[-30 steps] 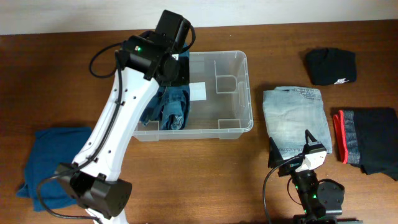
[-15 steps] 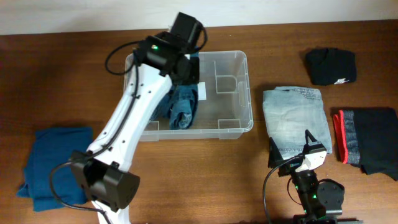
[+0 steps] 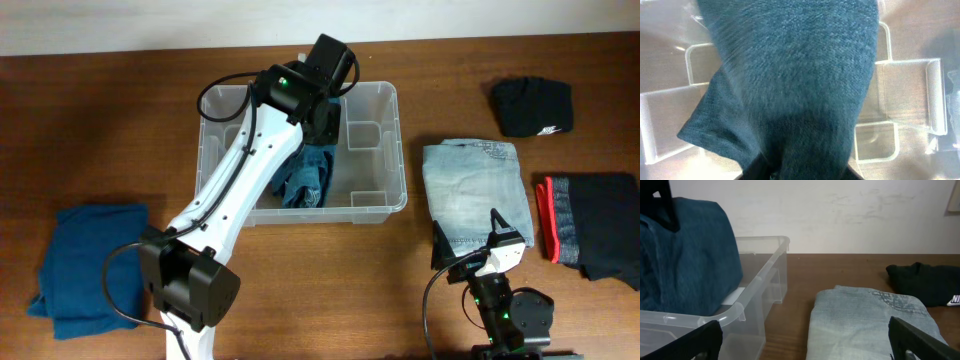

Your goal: Pack container

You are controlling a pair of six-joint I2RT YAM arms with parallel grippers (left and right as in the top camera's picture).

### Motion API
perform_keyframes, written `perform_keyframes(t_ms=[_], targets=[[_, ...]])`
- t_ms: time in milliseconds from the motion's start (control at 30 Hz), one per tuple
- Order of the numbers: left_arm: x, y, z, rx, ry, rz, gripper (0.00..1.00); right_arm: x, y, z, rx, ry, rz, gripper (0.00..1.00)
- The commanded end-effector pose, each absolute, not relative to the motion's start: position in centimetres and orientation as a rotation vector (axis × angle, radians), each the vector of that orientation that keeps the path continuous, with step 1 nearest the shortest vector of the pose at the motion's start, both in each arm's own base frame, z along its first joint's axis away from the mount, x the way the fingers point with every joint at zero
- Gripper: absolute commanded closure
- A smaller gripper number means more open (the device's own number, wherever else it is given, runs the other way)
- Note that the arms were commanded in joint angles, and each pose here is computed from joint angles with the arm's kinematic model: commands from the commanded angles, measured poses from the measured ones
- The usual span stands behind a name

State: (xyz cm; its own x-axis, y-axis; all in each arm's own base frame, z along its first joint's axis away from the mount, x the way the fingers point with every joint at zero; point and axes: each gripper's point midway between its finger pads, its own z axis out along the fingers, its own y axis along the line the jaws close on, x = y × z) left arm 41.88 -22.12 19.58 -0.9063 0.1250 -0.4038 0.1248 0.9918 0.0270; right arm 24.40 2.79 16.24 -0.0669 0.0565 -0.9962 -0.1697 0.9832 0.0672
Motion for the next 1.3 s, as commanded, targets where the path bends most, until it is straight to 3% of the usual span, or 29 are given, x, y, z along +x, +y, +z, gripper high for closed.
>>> perform_keyframes(t_ms=[0, 333, 367, 467, 567, 833, 967, 1100, 1267], targets=[[43.0, -21.8, 19.3, 0.154, 2.699, 0.045, 0.67, 24.4, 2.4, 16.0, -0.074, 1.632, 0.173, 0.01], [41.8, -25.1, 19.0, 0.244, 2.687, 0.005, 0.66, 24.4, 2.4, 16.0, -0.074, 1.632, 0.173, 0.02], [41.6, -25.6, 19.0, 0.257, 2.683, -0.005, 0.64, 24.4, 2.4, 16.0, -0.074, 1.632, 0.173, 0.02], [41.1, -27.3, 19.2, 0.295, 2.668, -0.053, 0.41, 24.4, 2.4, 16.0, -0.074, 1.632, 0.173, 0.02], [40.9, -28.7, 19.4, 0.321, 2.649, -0.095, 0.05, 24.4, 2.4, 16.0, -0.074, 1.632, 0.173, 0.02], [42.2, -29.5, 20.2, 0.298, 2.593, -0.154, 0.01, 24.4, 2.4, 16.0, -0.074, 1.632, 0.173, 0.01], [41.7, -30.7, 20.1, 0.325, 2.622, -0.280, 0.11, 24.4, 2.4, 16.0, -0.074, 1.632, 0.173, 0.01], [41.0, -31.7, 19.9, 0.354, 2.645, -0.360, 0.35, 24.4, 2.4, 16.0, -0.074, 1.632, 0.173, 0.01], [40.7, -32.4, 18.4, 0.373, 2.683, -0.381, 0.86, 24.4, 2.4, 16.0, -0.074, 1.632, 0.173, 0.02]])
